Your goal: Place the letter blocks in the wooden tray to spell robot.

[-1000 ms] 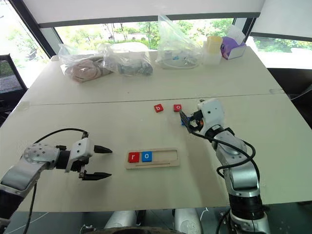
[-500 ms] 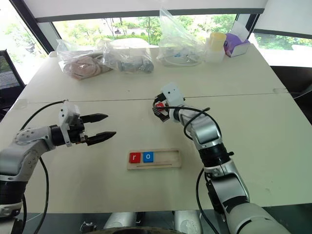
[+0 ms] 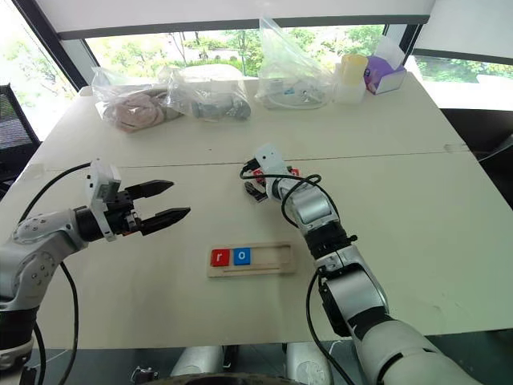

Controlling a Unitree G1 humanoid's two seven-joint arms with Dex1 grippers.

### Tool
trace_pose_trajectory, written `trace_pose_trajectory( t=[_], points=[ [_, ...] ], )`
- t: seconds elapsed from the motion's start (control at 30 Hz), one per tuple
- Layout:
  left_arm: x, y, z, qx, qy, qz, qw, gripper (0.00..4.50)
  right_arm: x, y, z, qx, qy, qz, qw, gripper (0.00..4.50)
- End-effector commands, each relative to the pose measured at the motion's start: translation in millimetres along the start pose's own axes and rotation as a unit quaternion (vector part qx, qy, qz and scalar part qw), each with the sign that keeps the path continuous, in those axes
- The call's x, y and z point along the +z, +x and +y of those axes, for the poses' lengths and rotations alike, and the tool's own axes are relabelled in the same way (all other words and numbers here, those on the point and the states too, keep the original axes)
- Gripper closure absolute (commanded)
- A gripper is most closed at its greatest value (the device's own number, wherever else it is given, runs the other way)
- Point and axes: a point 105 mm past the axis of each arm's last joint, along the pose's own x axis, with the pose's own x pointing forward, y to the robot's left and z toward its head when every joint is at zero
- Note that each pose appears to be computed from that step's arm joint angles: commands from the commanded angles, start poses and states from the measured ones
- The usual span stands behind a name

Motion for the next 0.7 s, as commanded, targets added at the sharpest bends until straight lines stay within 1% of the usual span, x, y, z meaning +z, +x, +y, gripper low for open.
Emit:
trace_pose_trajectory(
  t=[0.03,0.07,0.23,0.33,0.4,0.5,0.57,0.6,0.63,0.67,0.7],
  points=[
    [9,-3,2,0.012,0.026,-0.010,1.000,0.00,4,5,1,-0.009,0.017,0.004,1.000,0.63],
    [8,-3,2,0.014,0.027,-0.009,1.000,0.00,2,7,1,-0.013,0.015,0.010,1.000,0.82],
    [7,-4,6,0.025,0.029,-0.008,0.999,0.00,-8,7,4,-0.016,0.007,0.025,1.000,3.29],
    [7,-4,8,0.026,0.030,-0.007,0.999,0.00,-9,1,3,-0.016,0.004,0.025,1.000,3.31],
    [6,-2,7,0.021,0.032,-0.007,0.999,0.00,1,-9,-4,-0.029,-0.010,0.005,1.000,3.31],
    [4,2,1,0.005,0.035,-0.004,0.999,0.00,21,-35,-19,-0.045,-0.038,-0.034,0.998,3.31],
    [-1,8,-9,-0.021,0.040,0.007,0.999,0.00,24,-73,-43,-0.064,-0.019,-0.040,0.997,3.31],
    [-3,10,-13,-0.032,0.042,0.011,0.999,0.00,20,-95,-55,-0.079,-0.009,-0.033,0.996,3.31],
    [-3,12,-18,-0.044,0.040,0.011,0.998,0.00,15,-110,-61,-0.088,-0.003,-0.026,0.996,3.31],
    [-3,14,-22,-0.056,0.043,0.012,0.997,0.00,8,-124,-67,-0.099,0.005,-0.013,0.995,3.31],
    [-6,16,-26,-0.074,0.050,0.020,0.996,0.00,-7,-143,-74,-0.117,0.008,0.009,0.993,3.31]
  ],
)
